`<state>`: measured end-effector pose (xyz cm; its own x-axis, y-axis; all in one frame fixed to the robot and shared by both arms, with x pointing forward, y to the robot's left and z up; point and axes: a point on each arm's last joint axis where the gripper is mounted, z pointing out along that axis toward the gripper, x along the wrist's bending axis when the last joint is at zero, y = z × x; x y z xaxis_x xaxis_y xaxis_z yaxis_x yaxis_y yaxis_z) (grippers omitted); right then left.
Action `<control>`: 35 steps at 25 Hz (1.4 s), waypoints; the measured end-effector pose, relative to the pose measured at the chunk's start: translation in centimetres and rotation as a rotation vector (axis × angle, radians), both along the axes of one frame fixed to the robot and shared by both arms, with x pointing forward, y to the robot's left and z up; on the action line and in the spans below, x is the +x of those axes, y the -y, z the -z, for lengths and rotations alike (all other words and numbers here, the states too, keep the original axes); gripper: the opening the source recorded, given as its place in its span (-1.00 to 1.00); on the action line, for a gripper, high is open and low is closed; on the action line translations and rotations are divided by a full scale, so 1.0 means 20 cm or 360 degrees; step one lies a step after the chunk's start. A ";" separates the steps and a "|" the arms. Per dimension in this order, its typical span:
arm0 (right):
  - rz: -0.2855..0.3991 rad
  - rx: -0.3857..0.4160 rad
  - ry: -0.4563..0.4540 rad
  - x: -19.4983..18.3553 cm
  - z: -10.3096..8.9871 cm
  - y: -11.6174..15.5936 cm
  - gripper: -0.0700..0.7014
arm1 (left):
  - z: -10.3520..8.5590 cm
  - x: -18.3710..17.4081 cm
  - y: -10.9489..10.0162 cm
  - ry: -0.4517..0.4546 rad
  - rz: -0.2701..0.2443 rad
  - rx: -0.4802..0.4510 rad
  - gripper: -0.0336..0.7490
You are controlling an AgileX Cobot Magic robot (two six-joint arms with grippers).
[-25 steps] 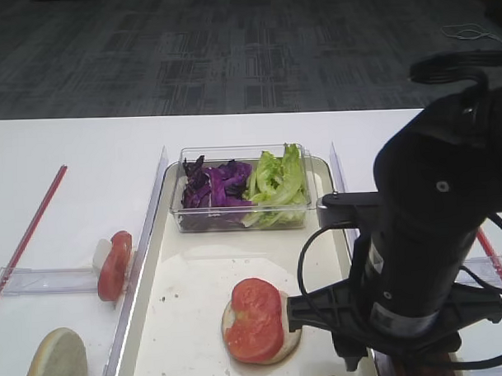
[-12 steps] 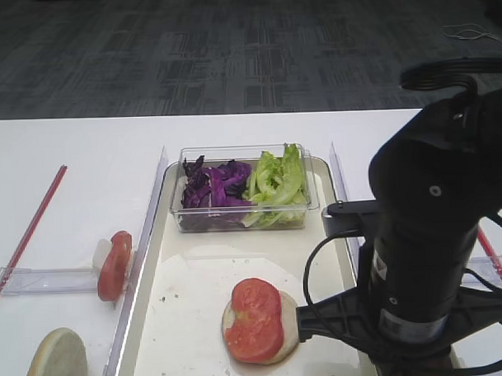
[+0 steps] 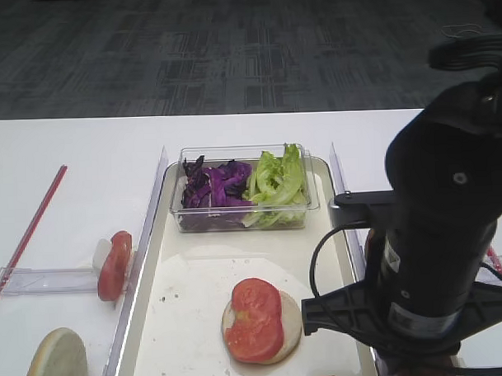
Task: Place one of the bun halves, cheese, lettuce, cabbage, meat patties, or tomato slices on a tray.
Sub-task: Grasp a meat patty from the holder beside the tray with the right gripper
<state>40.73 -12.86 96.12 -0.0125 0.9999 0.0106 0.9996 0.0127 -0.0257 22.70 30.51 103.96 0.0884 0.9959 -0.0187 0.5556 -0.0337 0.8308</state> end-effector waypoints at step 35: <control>0.0116 0.0374 0.0236 -0.03 -0.20 -0.01 -0.52 | 0.00 0.00 0.00 0.0001 0.0000 0.0000 -0.02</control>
<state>40.16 -12.74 100.15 0.0406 0.9686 0.2455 0.9908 -0.0708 0.1157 22.71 30.51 103.97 0.0884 0.9959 -0.0187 0.5550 -0.0336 0.8312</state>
